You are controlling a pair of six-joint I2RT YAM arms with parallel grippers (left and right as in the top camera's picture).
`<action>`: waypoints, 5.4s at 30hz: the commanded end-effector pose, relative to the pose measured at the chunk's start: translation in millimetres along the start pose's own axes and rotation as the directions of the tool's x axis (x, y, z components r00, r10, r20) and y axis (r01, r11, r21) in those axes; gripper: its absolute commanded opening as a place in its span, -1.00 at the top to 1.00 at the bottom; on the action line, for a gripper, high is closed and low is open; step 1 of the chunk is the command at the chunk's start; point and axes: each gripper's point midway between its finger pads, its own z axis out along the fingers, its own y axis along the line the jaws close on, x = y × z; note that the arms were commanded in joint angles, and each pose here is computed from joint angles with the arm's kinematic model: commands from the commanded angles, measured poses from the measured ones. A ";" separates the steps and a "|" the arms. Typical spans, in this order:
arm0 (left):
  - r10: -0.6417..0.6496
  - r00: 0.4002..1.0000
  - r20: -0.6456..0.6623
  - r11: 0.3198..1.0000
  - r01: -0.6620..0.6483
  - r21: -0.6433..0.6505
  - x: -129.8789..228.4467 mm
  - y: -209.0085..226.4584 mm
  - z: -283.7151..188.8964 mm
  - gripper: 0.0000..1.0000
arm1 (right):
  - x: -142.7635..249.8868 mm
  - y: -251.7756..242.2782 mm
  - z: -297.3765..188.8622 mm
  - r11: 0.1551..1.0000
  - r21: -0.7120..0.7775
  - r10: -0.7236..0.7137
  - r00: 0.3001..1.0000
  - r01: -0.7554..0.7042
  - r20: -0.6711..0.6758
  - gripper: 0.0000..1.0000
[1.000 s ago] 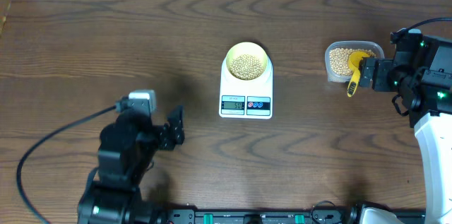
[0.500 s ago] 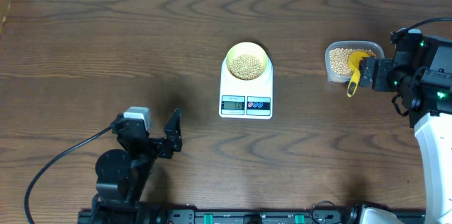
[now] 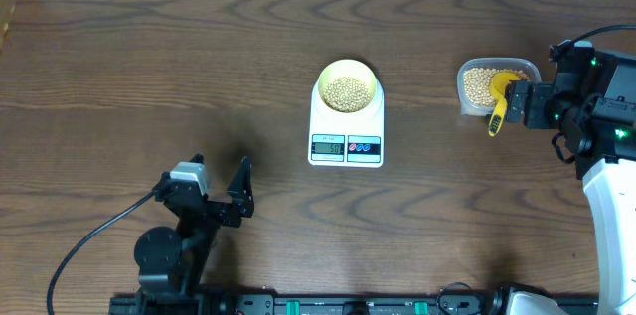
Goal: Scoop item into bowl and weigh 50g on scale
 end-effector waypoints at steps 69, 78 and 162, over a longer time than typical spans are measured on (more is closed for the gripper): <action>-0.008 0.996 0.094 0.941 0.039 -0.336 44.5 77.4 6.7 -0.71 | -0.5 1.1 -0.3 1.000 -0.002 -0.016 1.000 0.016 0.001 -0.98; -0.008 0.996 0.094 0.941 0.039 -0.336 44.5 77.4 6.7 -0.71 | -0.6 1.0 -0.3 1.000 -0.002 -0.016 1.000 0.016 0.001 -0.98; -0.008 0.996 0.094 0.941 0.039 -0.336 44.6 77.4 6.7 -0.71 | 59.3 31.3 7.6 0.993 -0.113 0.053 0.949 -0.018 0.312 -0.99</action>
